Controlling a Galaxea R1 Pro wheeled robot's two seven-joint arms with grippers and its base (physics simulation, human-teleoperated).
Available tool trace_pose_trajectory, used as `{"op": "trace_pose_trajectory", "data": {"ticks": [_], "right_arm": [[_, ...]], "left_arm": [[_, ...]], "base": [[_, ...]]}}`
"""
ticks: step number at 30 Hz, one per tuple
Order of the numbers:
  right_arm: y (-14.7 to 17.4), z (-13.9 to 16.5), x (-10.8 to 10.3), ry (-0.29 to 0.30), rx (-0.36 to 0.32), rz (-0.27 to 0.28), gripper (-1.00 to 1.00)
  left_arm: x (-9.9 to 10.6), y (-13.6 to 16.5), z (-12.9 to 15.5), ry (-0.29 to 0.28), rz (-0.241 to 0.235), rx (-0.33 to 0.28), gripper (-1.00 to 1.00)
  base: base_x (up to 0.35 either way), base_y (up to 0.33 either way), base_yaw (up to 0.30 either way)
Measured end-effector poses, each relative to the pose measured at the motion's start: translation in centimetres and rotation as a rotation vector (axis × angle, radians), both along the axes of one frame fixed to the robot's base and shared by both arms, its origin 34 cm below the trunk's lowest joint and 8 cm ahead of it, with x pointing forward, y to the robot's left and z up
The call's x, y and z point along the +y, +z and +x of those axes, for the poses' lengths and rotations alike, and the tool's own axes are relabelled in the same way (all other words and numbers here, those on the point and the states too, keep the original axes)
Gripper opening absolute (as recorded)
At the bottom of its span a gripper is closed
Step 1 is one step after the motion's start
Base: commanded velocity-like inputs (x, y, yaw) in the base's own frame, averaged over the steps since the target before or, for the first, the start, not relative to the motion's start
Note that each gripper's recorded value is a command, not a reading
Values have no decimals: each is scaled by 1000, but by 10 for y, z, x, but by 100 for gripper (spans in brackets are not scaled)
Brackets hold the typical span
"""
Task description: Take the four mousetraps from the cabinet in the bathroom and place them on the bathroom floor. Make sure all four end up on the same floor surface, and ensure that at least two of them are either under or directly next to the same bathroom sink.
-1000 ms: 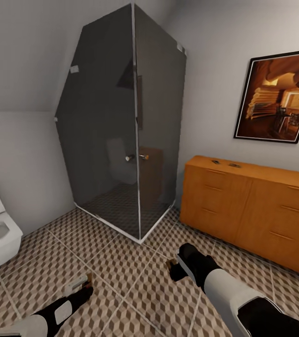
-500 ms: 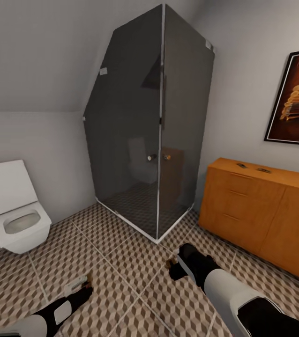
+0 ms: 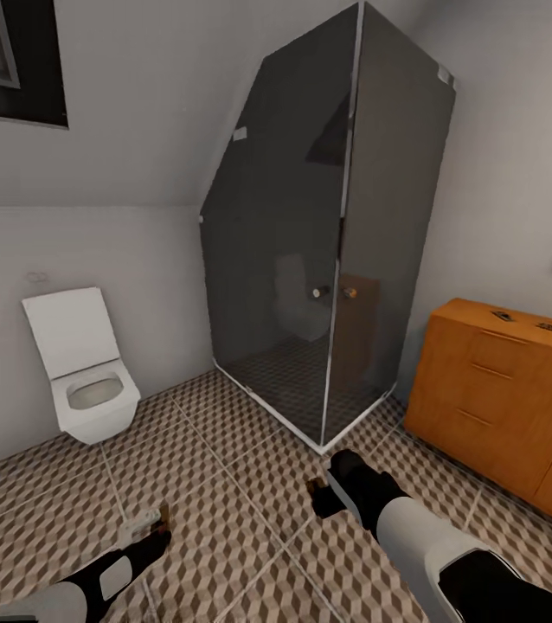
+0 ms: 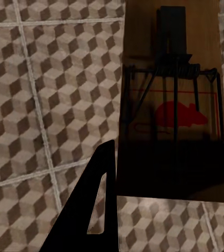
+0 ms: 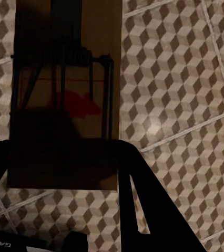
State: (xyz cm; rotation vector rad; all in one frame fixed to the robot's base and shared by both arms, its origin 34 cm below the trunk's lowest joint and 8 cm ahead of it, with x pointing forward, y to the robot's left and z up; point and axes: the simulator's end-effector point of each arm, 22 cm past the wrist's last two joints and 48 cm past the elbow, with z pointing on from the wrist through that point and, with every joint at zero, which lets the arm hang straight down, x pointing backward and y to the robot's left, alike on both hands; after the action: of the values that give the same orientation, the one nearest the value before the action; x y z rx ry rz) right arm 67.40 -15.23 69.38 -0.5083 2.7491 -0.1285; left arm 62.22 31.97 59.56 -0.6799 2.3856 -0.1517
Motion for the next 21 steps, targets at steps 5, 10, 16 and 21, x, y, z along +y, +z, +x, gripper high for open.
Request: {"op": "trace_pose_trajectory", "data": {"ticks": [5,10,16,21], "right_arm": [[0,0,0,0,0,0,-100],[0,0,0,0,0,0,-100],[0,0,0,0,0,0,-100],[0,0,0,-1,0,0,-100]], "left_arm": [[0,0,0,1,-1,1,-100],[0,0,0,1,-2,2,-100],[-1,-1,-1,-1,-4,6,-100],[-1,-1,-2,-2,-5,9,-100]], "base": [[0,0,292],[0,0,292],[0,0,292],[0,0,292]]}}
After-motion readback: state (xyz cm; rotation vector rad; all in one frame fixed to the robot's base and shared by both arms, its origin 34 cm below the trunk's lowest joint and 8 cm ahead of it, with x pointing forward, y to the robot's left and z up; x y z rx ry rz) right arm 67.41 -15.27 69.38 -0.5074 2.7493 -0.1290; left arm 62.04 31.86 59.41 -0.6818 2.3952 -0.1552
